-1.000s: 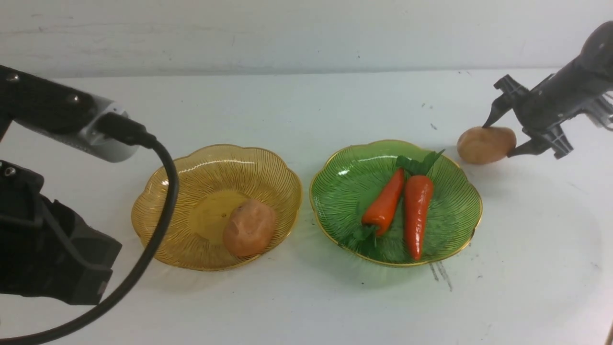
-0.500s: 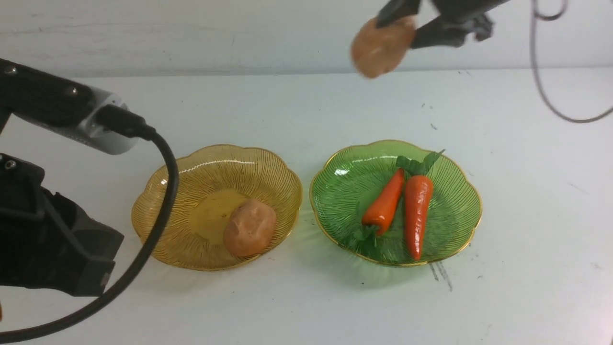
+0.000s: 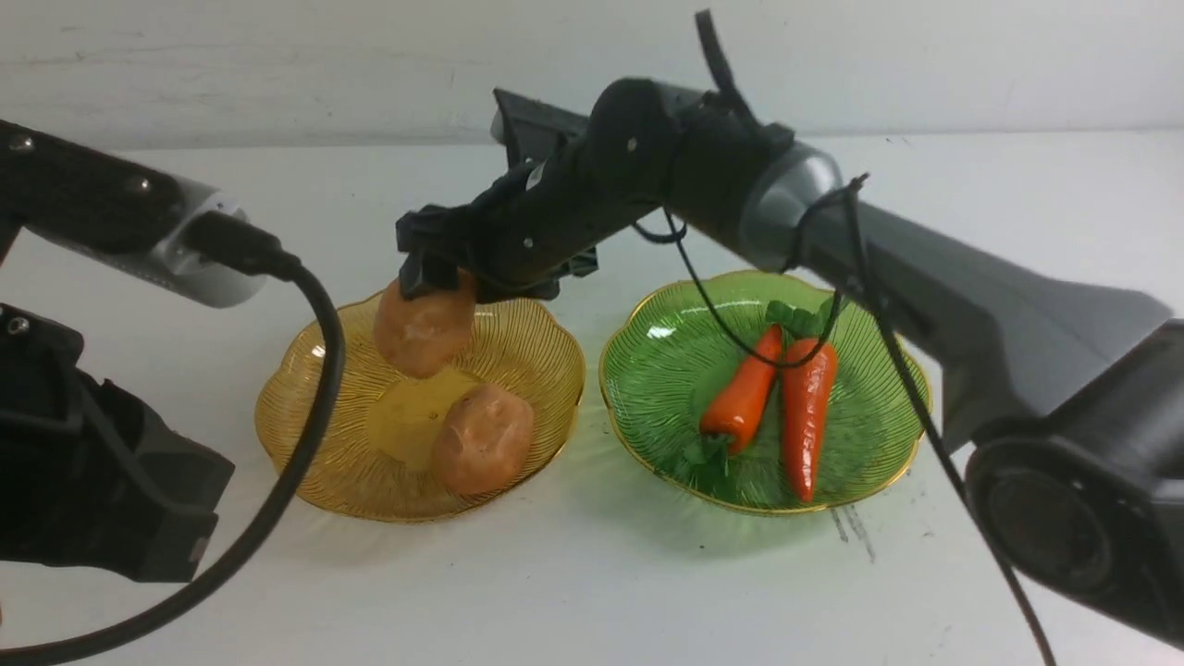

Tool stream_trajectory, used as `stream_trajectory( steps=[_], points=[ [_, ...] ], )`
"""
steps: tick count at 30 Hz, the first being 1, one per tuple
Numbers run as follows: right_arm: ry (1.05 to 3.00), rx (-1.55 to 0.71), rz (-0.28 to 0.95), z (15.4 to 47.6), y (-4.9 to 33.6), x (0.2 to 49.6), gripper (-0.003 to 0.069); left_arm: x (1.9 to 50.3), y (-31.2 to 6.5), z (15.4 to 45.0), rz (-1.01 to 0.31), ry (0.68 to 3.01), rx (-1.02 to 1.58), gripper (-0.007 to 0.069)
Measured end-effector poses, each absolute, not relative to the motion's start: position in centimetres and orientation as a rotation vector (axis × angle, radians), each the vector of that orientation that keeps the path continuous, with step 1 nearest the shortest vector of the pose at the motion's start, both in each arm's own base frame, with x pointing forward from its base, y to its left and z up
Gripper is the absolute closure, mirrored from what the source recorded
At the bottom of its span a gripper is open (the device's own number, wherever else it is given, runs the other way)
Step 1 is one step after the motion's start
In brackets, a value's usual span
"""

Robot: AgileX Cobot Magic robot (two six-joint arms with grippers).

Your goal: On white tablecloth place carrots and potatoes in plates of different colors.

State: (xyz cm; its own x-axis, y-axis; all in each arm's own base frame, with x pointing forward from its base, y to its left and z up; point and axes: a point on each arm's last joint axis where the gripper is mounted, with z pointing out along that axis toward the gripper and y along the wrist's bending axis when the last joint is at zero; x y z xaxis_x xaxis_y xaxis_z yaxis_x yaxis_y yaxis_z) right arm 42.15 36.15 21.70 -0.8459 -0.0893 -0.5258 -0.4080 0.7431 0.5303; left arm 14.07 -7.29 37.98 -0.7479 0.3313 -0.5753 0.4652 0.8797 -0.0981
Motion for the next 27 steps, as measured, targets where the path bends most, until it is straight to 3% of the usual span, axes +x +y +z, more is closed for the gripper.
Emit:
stream_trajectory(
  steps=[4,9,14,20,24,27],
  points=[
    [2.496,-0.388,0.897,20.9,36.3,42.0,0.0052,14.0,-7.3,38.0,-0.317,2.487,0.575,0.0629],
    [2.57,-0.476,0.862,23.1,34.5,42.1,0.0055,14.0,-7.1,37.9,-0.293,2.498,0.567,0.0629],
    [2.444,-0.547,0.718,31.7,29.5,42.9,0.0212,13.5,-6.3,38.2,-0.236,2.496,0.516,0.0629],
    [2.165,-0.429,0.591,44.8,21.4,40.1,0.0564,12.5,-5.6,38.8,-0.212,2.458,0.461,0.0629],
    [2.056,-0.402,0.54,50.0,17.9,36.3,0.0653,11.6,-5.1,39.3,-0.22,2.423,0.443,0.0629],
    [2.009,-0.397,0.463,52.8,15.7,32.5,0.0668,10.8,-4.8,39.7,-0.228,2.394,0.435,0.0629]
  ],
)
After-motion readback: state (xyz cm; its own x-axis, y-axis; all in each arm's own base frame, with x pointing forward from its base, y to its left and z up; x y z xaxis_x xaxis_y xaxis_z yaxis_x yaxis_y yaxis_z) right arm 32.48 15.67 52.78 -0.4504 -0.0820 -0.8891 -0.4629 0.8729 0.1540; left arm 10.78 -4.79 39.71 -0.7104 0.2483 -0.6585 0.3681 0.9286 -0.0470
